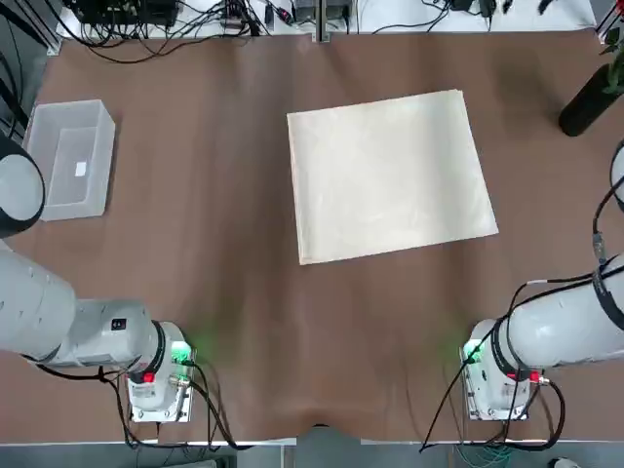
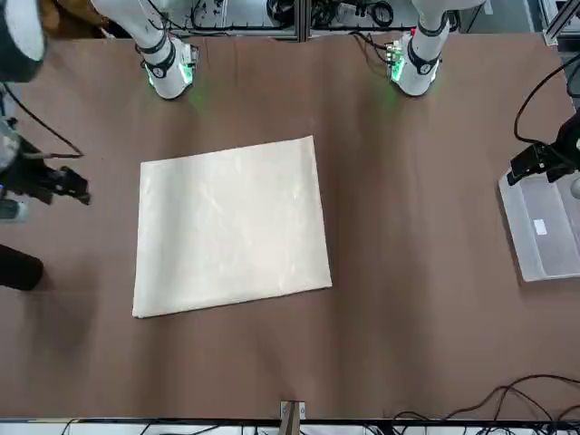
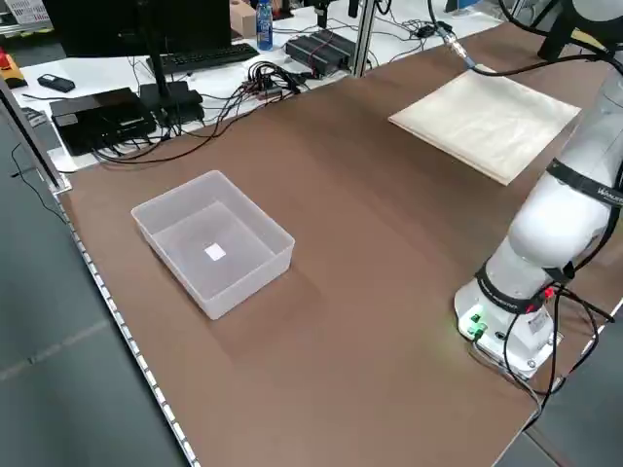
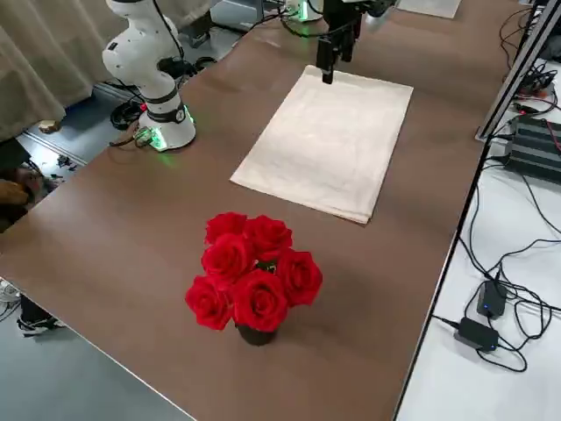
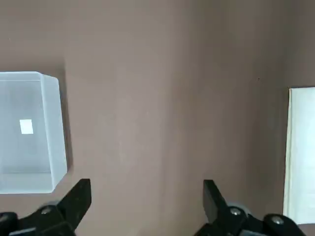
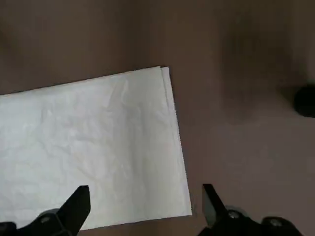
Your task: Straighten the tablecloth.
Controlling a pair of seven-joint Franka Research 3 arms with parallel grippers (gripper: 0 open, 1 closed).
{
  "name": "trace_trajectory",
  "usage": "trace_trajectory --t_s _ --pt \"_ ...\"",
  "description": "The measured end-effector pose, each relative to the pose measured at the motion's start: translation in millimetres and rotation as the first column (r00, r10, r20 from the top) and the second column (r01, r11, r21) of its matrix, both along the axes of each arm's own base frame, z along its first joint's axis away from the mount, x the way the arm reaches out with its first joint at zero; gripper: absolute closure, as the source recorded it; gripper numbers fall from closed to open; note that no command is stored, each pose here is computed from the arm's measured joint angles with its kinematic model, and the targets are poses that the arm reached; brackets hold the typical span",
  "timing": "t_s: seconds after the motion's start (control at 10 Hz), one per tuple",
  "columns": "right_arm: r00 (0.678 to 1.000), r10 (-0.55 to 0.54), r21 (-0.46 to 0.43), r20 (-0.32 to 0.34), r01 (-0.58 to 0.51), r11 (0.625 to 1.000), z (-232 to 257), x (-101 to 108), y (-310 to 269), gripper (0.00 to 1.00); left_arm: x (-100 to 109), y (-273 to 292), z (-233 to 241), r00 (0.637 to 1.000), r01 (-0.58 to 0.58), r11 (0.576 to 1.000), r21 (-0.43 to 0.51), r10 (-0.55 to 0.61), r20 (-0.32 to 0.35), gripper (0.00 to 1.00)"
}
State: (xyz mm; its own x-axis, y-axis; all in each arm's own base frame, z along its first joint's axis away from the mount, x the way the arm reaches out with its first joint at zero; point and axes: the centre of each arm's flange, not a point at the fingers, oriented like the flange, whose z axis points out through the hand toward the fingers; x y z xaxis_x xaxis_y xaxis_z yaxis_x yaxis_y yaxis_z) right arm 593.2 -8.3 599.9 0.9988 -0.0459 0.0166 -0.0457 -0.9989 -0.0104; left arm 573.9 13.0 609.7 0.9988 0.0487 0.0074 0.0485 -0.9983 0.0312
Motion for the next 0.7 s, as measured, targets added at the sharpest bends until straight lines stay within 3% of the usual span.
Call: trace_trajectory --t_s 0.3,0.7 --pt "0.999 -0.017 0.006 -0.028 0.017 1.0 4 -9 -33 0.0 0 0 0 1.0 0.0 1.0 0.0 0.0 0.0 0.0" --pt "0.999 0.029 0.006 -0.033 -0.029 1.0 23 -14 -30 0.0 4 -6 4 1.0 0.01 1.0 0.0 -0.01 0.03 0.0"
